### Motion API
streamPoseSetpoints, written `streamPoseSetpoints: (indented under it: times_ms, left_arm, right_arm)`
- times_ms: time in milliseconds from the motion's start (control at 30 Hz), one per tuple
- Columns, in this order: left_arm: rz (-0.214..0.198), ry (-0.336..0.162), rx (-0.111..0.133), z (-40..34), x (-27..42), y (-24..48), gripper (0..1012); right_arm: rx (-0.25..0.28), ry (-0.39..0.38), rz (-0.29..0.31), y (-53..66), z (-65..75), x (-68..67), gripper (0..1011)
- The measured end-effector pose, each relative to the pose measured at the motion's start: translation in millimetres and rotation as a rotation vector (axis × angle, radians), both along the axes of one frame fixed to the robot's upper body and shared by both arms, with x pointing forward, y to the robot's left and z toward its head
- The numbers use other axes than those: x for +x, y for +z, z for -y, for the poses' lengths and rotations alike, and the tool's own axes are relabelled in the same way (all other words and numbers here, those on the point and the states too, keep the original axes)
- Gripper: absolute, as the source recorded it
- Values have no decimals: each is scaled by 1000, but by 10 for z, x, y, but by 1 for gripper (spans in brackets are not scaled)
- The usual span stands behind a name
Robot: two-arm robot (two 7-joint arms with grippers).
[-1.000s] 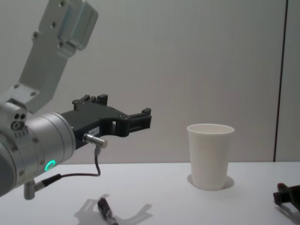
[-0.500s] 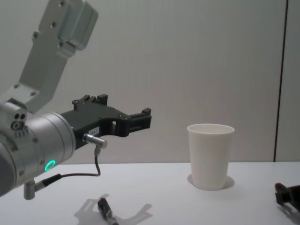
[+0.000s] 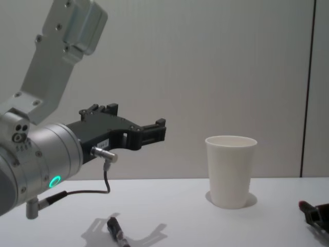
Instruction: Place the pen into the pen holder.
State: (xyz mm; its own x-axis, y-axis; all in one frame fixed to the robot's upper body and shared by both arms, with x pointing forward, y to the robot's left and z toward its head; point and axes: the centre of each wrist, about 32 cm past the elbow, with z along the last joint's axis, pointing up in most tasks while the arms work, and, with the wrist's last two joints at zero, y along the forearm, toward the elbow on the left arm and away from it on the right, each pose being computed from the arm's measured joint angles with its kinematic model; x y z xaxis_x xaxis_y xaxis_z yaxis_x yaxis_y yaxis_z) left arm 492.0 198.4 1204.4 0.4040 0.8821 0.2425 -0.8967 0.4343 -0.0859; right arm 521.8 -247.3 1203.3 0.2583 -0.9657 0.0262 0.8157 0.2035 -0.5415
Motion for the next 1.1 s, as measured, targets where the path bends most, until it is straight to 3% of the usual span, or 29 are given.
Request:
streamPoseSetpoints:
  times_ms: [433,1100]
  left_arm:
    - [0,0,0,0,0,0,1000]
    - [0,0,0,0,0,0,1000]
  right_arm:
    - [0,0,0,1,0,0,203]
    - [0,0,0,1,0,0,184]
